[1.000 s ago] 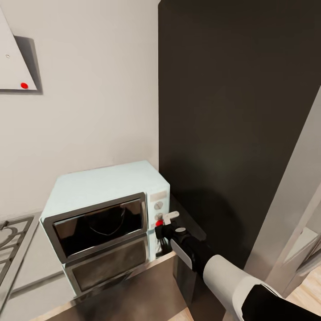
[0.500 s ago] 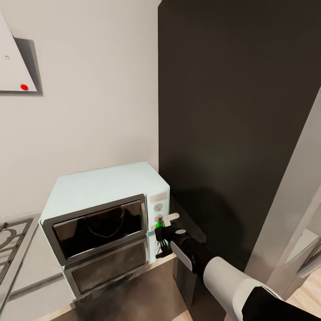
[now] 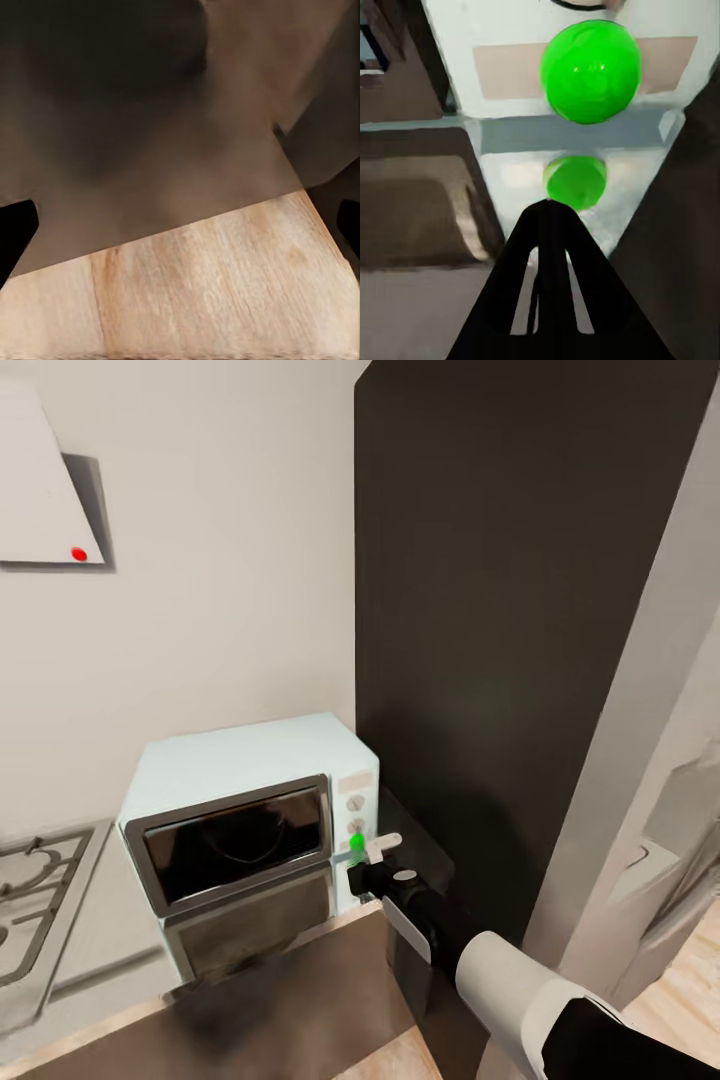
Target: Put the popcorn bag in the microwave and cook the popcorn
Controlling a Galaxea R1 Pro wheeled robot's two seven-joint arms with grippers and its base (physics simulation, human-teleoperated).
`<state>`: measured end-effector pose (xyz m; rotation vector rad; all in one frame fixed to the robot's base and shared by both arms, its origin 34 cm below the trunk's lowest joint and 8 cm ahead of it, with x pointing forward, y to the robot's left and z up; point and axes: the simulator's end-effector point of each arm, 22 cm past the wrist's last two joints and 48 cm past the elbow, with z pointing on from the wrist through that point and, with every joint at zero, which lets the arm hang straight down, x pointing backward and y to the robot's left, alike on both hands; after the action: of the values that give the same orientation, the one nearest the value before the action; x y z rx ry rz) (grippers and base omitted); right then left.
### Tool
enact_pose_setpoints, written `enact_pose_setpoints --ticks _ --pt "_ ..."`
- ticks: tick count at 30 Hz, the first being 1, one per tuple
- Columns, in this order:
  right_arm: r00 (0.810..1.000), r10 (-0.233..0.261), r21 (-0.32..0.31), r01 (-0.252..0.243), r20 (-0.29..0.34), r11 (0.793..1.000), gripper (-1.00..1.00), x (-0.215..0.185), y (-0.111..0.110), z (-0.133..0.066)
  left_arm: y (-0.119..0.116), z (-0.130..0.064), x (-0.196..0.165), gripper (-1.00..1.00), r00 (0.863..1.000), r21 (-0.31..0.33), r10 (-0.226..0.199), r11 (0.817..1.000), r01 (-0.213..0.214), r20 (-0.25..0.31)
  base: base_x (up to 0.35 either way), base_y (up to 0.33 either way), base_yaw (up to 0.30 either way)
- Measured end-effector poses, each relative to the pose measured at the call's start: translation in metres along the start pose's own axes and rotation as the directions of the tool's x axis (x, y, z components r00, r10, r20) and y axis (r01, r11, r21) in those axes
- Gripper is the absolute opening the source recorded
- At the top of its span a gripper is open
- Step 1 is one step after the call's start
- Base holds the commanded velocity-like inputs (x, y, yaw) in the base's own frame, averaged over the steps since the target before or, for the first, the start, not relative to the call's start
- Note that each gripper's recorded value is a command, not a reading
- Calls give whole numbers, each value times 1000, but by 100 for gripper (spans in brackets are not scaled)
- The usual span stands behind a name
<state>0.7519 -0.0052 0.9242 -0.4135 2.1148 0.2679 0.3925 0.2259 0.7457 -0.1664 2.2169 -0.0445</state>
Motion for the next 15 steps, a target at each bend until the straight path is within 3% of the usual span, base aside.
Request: enact_pose_setpoints --ticks 15 --pt "1000 0 0 0 1 1000 -100 -1 0 0 0 2 -3 100 1000 1 0 1000 0 5 -343 0 0"
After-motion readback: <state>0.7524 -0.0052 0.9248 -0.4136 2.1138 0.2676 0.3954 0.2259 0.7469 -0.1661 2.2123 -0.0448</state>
